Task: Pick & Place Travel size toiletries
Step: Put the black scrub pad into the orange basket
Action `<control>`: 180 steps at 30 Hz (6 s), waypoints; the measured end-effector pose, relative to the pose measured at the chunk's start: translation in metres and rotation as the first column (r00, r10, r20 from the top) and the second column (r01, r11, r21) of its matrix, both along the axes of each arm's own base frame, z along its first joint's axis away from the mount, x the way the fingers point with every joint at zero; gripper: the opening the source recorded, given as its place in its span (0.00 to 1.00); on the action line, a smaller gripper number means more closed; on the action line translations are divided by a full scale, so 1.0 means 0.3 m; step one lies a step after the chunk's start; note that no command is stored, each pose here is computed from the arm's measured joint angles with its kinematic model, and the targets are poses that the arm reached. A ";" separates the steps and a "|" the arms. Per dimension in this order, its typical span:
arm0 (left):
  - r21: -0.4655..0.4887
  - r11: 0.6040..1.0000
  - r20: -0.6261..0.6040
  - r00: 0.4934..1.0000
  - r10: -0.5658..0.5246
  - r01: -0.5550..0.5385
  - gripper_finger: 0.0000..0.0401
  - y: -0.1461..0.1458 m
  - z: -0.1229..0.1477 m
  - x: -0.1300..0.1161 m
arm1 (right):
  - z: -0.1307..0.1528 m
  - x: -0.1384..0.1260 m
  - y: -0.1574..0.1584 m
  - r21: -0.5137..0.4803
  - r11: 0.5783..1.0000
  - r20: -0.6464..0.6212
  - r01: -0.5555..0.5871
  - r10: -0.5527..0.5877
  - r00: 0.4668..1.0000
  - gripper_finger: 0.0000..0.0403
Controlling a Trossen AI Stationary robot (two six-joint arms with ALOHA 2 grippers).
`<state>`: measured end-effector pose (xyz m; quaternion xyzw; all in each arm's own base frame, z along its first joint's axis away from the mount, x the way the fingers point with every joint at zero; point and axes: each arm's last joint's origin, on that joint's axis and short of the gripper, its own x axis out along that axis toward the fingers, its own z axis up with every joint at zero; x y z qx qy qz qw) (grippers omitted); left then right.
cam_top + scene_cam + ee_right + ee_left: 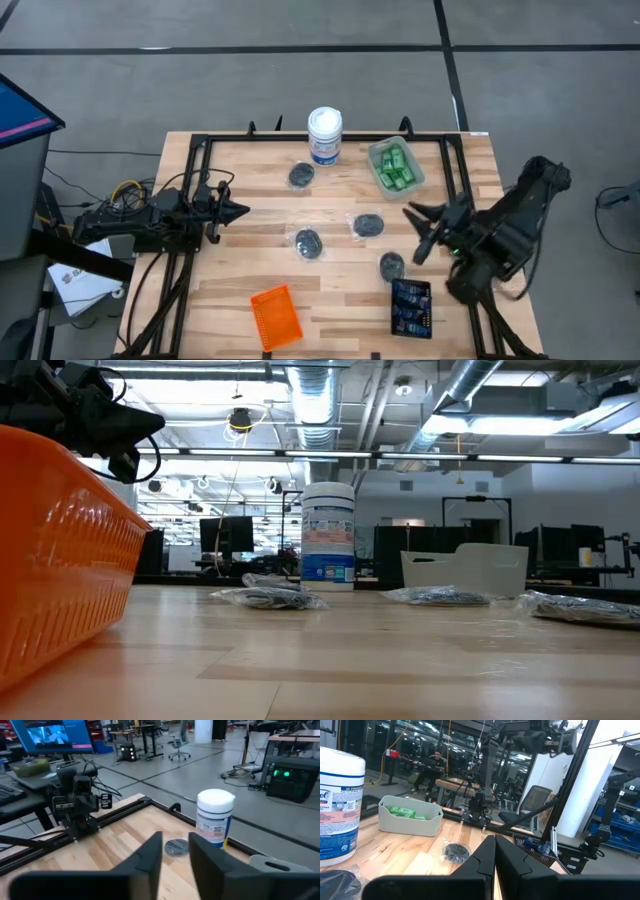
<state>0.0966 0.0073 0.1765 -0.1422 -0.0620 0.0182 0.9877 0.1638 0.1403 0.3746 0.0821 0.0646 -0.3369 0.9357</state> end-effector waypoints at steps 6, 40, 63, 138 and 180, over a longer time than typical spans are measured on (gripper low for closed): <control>0.001 1.000 0.007 1.000 0.000 0.000 0.00 0.000 0.002 0.000 | -0.082 0.230 0.081 0.012 1.000 -0.104 -0.003 0.005 0.995 0.02; 0.001 1.000 0.016 1.000 0.000 0.000 0.00 0.000 0.006 0.002 | -0.372 -0.202 -0.287 -0.124 0.839 0.177 -0.530 0.545 0.820 0.00; 0.002 1.000 0.019 1.000 0.000 0.000 0.00 0.000 0.008 0.005 | -0.563 -0.271 -0.359 -0.334 0.606 0.187 -0.722 0.793 0.580 0.00; 0.101 0.827 -0.650 0.592 0.476 -0.553 0.82 0.397 -0.080 0.389 | -0.690 -0.229 -0.398 -0.446 0.523 -0.142 -0.726 0.760 0.634 0.00; 0.000 0.824 -0.779 0.517 0.356 -0.567 0.47 0.427 -0.225 0.511 | -0.689 -0.229 -0.398 -0.447 0.522 -0.142 -0.727 0.761 0.633 0.00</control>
